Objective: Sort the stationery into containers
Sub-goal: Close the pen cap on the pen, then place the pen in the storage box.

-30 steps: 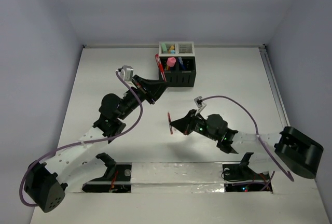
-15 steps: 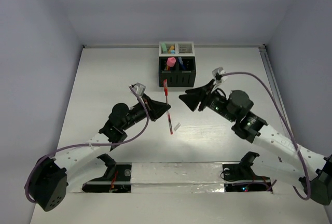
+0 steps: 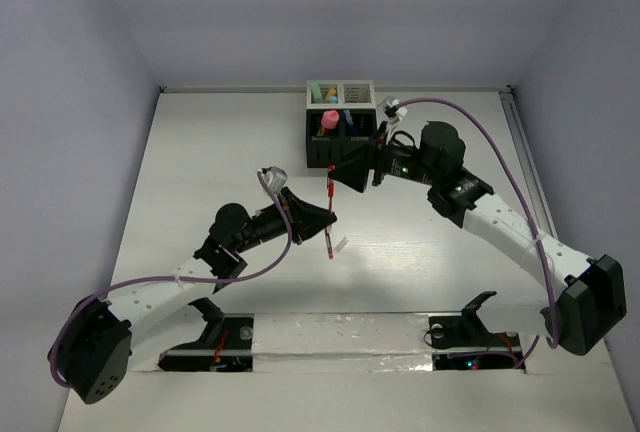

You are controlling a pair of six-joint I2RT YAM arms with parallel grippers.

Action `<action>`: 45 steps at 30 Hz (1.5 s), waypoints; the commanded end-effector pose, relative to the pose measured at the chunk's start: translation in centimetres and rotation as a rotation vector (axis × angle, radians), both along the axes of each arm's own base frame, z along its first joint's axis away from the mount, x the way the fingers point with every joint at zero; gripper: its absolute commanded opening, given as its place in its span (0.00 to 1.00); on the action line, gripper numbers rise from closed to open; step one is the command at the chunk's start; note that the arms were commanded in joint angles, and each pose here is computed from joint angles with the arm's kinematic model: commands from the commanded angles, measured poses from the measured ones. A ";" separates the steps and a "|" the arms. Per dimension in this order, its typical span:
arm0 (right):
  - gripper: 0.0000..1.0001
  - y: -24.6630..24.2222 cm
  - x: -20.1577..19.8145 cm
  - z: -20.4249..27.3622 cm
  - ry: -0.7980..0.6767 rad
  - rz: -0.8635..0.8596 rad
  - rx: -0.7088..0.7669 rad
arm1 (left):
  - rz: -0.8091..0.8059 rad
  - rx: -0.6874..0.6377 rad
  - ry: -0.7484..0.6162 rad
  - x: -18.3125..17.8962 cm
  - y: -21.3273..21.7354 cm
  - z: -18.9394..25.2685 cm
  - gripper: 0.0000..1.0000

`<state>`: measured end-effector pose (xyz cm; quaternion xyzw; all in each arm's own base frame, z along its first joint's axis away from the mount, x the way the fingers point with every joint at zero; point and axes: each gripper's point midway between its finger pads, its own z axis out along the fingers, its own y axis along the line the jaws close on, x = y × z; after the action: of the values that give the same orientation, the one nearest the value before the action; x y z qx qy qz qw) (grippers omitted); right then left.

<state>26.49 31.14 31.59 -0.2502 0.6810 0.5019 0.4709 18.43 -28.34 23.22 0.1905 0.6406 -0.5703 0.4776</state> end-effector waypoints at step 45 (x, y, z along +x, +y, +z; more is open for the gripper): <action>0.00 1.0 -3.0 -7.3 0.170 0.053 0.028 | 0.048 -0.163 -0.169 2.7 -1.4 11.2 0.00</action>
<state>25.75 31.36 29.84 -0.2073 0.6492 0.5540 0.4782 19.93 -30.56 22.72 0.1924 0.6901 -0.5571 0.4201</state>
